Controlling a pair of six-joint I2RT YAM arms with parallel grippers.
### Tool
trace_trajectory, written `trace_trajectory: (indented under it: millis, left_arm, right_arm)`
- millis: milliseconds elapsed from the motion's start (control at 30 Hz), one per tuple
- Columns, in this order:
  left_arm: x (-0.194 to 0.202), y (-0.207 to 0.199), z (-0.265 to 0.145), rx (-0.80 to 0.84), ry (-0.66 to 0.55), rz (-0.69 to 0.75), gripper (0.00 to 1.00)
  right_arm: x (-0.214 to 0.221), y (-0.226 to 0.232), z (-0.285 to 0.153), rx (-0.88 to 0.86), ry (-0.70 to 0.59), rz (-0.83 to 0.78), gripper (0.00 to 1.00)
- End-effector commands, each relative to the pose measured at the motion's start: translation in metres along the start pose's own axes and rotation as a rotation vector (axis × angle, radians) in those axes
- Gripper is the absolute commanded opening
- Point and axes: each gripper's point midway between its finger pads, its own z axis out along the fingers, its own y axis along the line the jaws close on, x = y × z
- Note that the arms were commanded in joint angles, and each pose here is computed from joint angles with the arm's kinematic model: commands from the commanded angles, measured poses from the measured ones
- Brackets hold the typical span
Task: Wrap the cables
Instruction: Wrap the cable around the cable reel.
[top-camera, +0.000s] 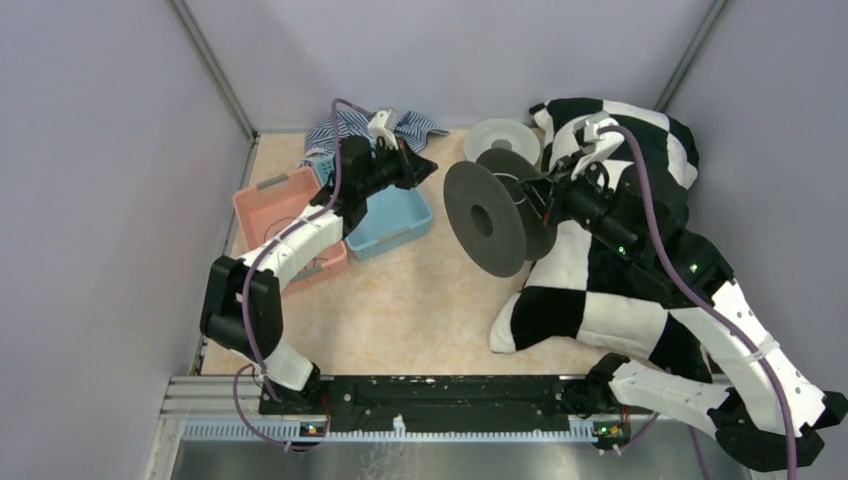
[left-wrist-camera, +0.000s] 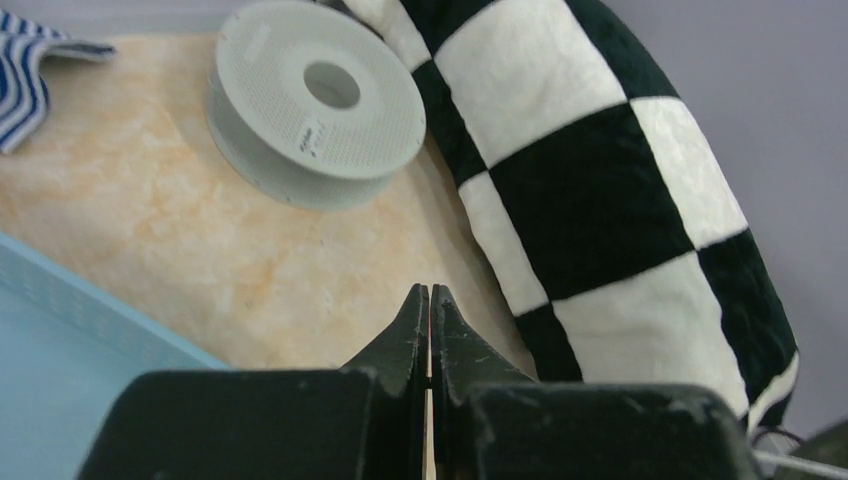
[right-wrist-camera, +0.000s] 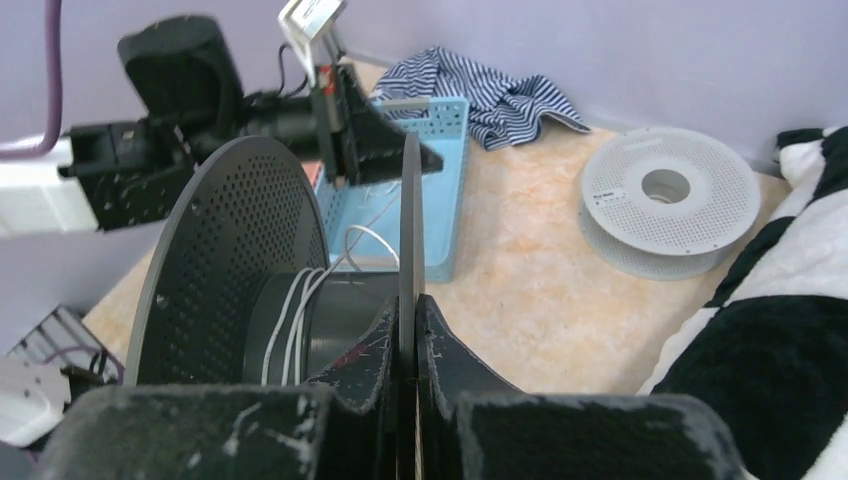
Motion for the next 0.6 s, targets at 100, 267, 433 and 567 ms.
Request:
trace_trajectory:
  millis: [100,267,433,567]
  left_arm:
    - [0.002,-0.033,-0.033,0.102,-0.047,-0.056,0.00]
    - [0.030,-0.067,-0.037,0.148,0.003,-0.067,0.00]
    - [0.058,-0.094,-0.039,0.178,0.045,-0.075,0.00]
    - [0.065,-0.106,-0.040,0.180,0.056,-0.098,0.00]
  right_arm:
    - [-0.089,-0.014,-0.015,0.134,-0.303,0.129,0.00]
    - [-0.104,-0.031,0.002,0.241,-0.373,0.189,0.00]
    - [-0.113,-0.043,0.013,0.305,-0.449,0.232,0.00]
    - [-0.113,-0.048,0.024,0.342,-0.462,0.249,0.00]
